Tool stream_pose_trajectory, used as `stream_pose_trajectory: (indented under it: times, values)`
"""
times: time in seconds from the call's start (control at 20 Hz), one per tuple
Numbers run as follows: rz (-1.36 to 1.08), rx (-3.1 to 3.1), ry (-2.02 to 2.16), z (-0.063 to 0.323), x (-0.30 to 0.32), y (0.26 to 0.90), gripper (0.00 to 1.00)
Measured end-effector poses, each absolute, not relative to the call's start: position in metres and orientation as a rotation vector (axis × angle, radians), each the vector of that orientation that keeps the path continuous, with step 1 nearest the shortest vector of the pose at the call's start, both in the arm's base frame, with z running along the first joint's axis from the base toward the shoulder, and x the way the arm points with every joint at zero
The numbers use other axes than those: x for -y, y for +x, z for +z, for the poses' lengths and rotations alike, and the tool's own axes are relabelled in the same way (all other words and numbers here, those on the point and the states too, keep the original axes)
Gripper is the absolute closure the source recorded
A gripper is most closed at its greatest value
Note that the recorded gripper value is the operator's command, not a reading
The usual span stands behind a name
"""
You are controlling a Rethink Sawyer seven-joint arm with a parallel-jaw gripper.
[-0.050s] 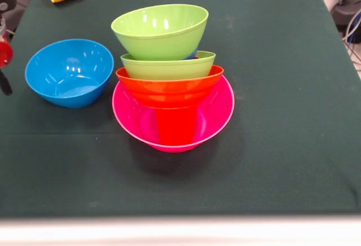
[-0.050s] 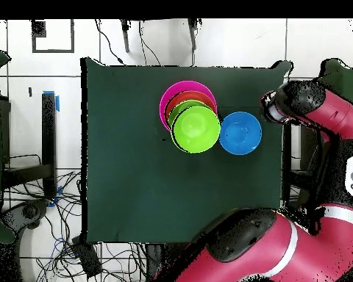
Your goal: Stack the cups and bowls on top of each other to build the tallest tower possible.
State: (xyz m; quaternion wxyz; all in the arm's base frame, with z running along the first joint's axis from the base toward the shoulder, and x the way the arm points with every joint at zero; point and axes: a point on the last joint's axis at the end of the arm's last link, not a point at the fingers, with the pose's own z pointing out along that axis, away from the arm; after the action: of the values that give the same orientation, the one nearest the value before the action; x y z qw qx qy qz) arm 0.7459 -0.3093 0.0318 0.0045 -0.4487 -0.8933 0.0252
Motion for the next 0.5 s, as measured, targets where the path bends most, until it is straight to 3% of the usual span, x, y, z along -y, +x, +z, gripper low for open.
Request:
stream_pose_trajectory:
  times: [0.5]
  values:
    - [0.064, 2.774, -1.393, 0.0227, 0.2992, 0.7400, 0.00]
